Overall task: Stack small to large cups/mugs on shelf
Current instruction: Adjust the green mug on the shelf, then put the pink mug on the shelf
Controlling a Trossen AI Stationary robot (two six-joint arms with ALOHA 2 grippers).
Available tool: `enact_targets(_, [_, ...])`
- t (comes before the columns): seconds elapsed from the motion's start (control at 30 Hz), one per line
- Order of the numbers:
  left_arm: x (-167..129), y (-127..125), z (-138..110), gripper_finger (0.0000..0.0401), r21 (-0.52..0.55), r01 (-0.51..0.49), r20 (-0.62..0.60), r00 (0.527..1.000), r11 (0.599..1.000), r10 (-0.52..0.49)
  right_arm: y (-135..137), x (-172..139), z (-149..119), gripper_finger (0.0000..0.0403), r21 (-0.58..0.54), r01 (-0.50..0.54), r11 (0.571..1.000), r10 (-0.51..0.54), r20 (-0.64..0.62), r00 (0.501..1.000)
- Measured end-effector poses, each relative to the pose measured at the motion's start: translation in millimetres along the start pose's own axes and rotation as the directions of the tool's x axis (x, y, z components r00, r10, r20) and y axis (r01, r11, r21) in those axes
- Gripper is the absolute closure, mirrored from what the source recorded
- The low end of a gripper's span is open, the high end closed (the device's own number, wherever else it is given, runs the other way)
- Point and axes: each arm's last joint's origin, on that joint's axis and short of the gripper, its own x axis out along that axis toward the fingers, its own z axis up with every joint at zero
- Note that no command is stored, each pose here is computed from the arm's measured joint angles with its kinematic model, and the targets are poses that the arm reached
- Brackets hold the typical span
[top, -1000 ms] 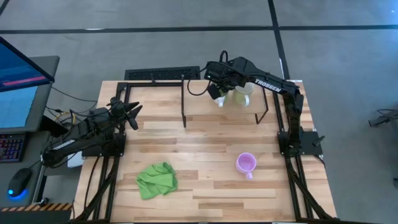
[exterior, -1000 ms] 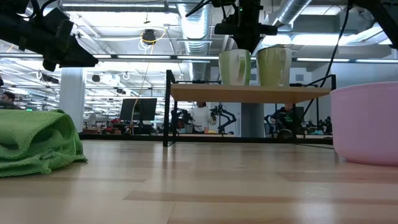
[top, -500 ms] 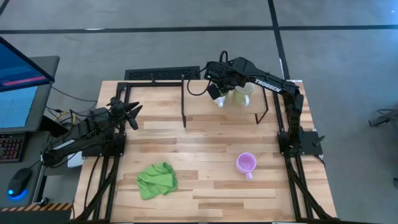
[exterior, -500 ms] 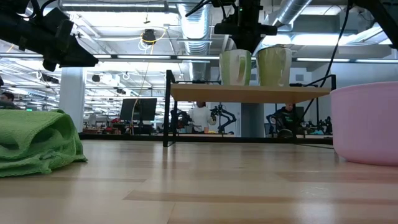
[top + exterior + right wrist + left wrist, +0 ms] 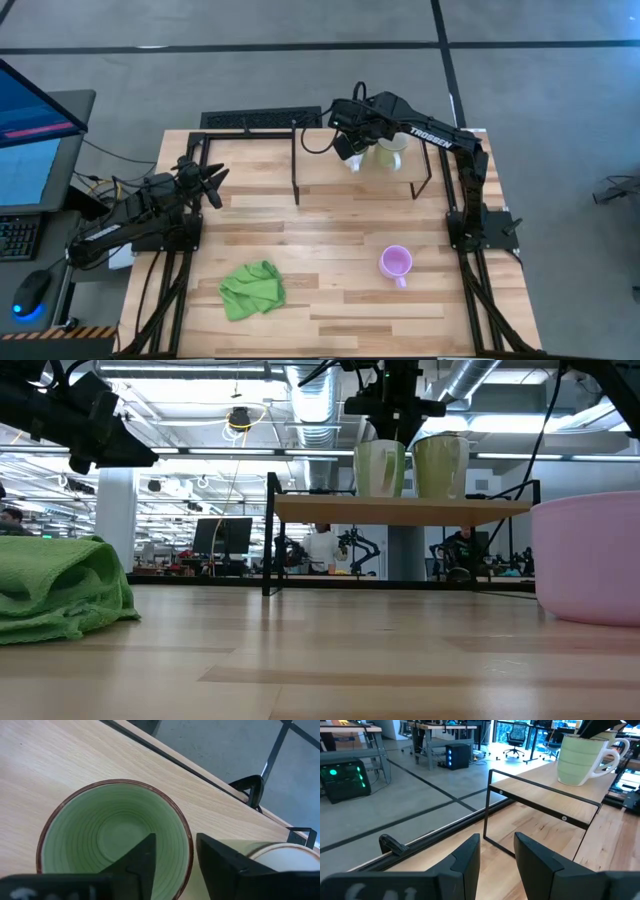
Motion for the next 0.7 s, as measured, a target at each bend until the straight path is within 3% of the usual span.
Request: enact_targets(0.7, [0.0, 0.0, 0.0, 0.0291, 0.0, 0.0, 0.0, 1.0, 1.0, 0.0, -1.7, -5.8, -1.7, 0.0214, -0.01, -0.003, 1.0, 0.003, 0.016, 1.0])
